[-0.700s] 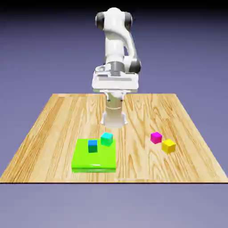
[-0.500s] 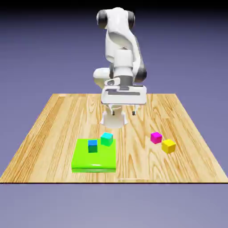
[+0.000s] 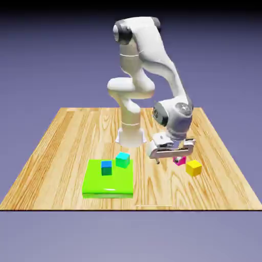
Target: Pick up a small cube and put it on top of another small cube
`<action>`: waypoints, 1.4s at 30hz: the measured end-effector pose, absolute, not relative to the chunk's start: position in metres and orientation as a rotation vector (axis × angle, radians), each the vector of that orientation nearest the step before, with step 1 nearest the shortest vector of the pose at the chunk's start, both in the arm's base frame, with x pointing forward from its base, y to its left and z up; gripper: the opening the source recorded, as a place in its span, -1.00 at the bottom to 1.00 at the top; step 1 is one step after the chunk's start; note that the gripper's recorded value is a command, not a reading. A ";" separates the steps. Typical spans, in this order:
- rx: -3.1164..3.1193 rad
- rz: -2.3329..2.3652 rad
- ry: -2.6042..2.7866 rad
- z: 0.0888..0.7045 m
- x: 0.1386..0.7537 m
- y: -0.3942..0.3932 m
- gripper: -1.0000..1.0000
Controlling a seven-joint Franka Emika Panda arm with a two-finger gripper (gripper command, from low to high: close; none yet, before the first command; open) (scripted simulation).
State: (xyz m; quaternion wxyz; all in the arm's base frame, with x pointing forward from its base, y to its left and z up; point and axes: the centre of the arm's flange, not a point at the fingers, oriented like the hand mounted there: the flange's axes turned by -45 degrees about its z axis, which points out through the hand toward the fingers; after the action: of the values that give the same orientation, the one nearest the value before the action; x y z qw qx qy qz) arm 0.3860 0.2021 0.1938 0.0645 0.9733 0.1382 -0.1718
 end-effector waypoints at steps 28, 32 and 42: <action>2.633 -1.168 0.638 0.094 0.272 0.289 0.00; 2.651 -1.144 0.637 0.092 0.272 0.287 -1.00; 2.614 -1.197 0.644 0.110 0.280 0.298 -1.00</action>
State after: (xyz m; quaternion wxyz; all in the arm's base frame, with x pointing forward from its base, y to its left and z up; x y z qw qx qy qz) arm 0.2800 0.2979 0.1101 0.0973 0.8830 0.2176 -0.4043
